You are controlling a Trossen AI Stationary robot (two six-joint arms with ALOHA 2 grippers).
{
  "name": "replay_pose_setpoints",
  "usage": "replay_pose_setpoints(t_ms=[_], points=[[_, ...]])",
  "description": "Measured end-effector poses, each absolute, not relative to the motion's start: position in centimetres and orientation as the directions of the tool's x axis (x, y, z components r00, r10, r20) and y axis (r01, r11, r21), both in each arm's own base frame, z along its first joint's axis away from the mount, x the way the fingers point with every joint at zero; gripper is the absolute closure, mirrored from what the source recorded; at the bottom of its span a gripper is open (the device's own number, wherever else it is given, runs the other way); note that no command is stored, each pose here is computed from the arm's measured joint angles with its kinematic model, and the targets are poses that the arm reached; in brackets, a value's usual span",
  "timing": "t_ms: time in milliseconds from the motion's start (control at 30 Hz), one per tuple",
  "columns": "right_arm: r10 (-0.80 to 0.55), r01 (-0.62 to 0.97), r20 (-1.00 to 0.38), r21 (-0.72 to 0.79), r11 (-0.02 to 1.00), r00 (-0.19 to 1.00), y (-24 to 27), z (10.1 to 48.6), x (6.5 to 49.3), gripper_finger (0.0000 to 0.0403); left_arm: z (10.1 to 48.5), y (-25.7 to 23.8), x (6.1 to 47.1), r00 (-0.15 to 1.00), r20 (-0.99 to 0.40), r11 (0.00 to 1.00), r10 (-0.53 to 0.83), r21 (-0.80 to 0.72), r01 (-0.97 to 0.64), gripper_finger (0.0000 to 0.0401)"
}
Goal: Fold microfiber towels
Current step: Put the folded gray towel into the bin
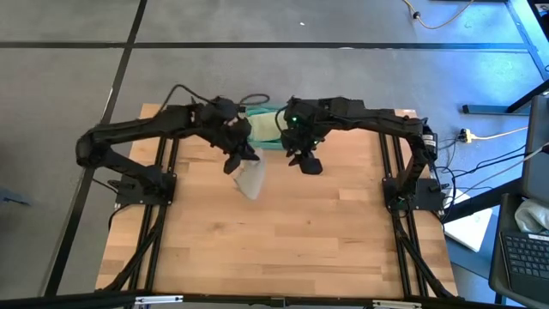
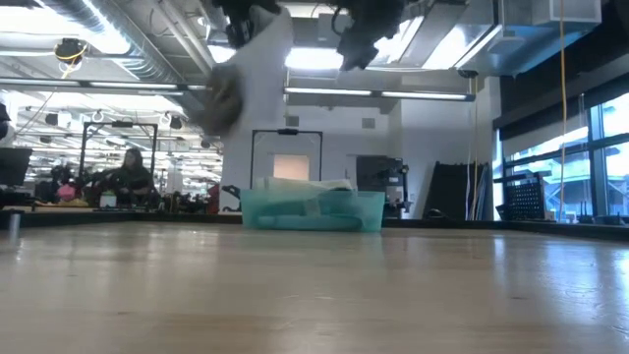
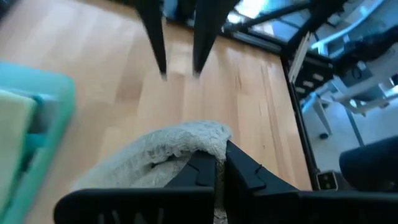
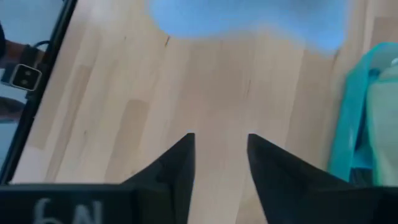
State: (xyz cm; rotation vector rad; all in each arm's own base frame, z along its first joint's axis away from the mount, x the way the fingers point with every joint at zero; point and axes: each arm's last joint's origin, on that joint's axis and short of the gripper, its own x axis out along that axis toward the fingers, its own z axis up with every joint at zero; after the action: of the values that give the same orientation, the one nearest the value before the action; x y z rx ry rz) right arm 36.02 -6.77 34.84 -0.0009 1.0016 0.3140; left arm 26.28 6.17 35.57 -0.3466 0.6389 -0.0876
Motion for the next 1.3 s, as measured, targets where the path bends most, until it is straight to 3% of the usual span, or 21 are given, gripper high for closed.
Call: replay_pose_setpoints(t_ms=[133,233,333,467,567,767,1133,1300], points=[[0.250,-0.250,-0.823,0.137,0.959,0.509,-6.9,33.1,36.6,0.0291,38.0,6.6,25.2,0.795,-0.583,0.944,-0.166,-0.328,-0.044,0.0401],[0.232,-0.215,-0.804,0.133,0.968,0.548,-7.3,33.3,37.0,0.0295,38.9,6.4,24.3,0.754,-0.631,0.947,-0.182,-0.320,-0.039,0.0401],[0.208,-0.227,-0.741,0.077,0.971,0.639,-7.8,35.3,37.5,0.0277,38.7,5.9,23.4,0.682,-0.689,0.937,-0.244,-0.349,-0.017,0.0401],[0.235,-0.302,-0.528,-0.043,0.952,0.816,-8.0,39.2,38.7,0.0236,38.4,5.0,23.1,0.630,-0.699,0.911,-0.338,-0.412,0.031,0.0401],[0.250,-0.321,-0.404,-0.119,0.940,0.880,-7.3,40.2,39.7,0.0202,38.6,4.5,23.3,0.628,-0.677,0.890,-0.384,-0.452,0.058,0.0401],[0.351,-0.411,-0.428,-0.054,0.910,0.833,-5.4,36.5,43.0,0.0161,40.5,3.1,23.3,0.646,-0.625,0.851,-0.438,-0.520,0.074,0.0401],[0.480,-0.512,-0.215,-0.129,0.849,0.850,-3.4,37.4,45.0,0.0158,43.1,0.1,22.8,0.630,-0.577,0.799,-0.520,-0.589,0.120,0.0401],[0.530,-0.560,-0.248,-0.064,0.826,0.811,-3.4,35.9,45.7,0.0158,43.3,-0.2,23.0,0.648,-0.565,0.797,-0.511,-0.593,0.112,0.0401]])
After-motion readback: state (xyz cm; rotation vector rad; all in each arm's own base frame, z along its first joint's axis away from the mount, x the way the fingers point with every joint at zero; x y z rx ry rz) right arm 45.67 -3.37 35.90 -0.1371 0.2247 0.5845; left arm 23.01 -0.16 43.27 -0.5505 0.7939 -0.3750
